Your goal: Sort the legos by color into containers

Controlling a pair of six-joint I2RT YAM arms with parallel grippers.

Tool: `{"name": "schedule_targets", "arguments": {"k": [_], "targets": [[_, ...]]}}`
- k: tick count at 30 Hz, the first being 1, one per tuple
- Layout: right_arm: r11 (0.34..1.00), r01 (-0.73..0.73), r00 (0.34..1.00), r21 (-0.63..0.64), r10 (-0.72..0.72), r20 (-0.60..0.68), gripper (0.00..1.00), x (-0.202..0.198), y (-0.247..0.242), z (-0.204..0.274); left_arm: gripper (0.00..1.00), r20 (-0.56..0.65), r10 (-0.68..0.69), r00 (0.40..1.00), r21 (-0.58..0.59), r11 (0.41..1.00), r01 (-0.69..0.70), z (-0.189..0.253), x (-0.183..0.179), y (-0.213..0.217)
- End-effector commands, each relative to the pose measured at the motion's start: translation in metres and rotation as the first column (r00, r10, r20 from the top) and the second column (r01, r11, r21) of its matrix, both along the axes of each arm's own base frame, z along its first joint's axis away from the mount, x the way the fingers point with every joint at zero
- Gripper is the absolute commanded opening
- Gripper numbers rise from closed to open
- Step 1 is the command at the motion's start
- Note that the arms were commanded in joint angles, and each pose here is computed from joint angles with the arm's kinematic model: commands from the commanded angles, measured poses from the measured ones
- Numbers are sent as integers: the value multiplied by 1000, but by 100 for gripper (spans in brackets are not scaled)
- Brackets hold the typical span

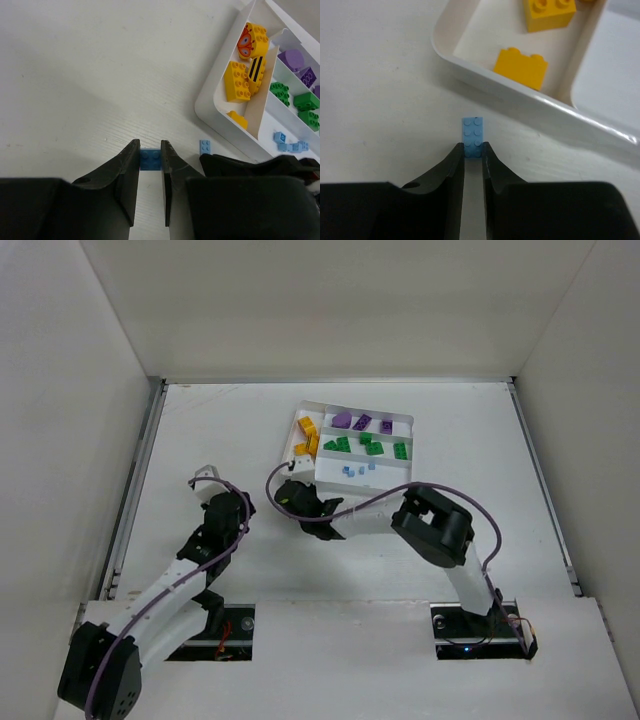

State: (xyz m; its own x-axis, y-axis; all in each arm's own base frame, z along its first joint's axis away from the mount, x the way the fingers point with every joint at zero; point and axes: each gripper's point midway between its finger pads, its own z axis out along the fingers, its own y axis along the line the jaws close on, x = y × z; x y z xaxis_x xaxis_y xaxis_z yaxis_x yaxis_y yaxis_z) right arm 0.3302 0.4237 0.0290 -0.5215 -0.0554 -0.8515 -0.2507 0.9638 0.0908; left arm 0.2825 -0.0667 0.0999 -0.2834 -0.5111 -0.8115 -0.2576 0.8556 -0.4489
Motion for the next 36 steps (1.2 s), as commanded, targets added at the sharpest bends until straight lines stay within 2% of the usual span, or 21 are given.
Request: {"name": "schedule_targets", "arguments": {"k": [1,11,18,22,24,28,32,36], "targets": [[999,-1,1000,-39,0,-19,20,-25,-28,-8,17,7,-8,1000,-12,1000,8,2,2,-4],[994,-26,999,109,22,33,20,-70,-84,60,17,27,-106,994,-12,994,107,14,15,-45],[976,94,994,194,-104,44,21,-29,-139,82,18,31,-266,963,32,964,265,31,36,-117],[977,-5,999,213,-3,33,28,-36,-123,85,17,55,-274,960,35,961,273,42,42,-129],[980,-104,995,169,102,25,36,-61,-101,76,17,50,-265,963,42,964,263,38,41,-126],[969,-215,975,120,219,-21,52,-97,-77,48,17,23,-241,970,51,969,240,26,38,-110],[962,-262,962,77,267,-65,55,-106,-59,28,17,13,-226,974,44,973,226,21,34,-101],[975,-223,973,17,224,-61,53,-97,-61,20,17,24,-222,975,49,974,221,24,30,-97]]}}
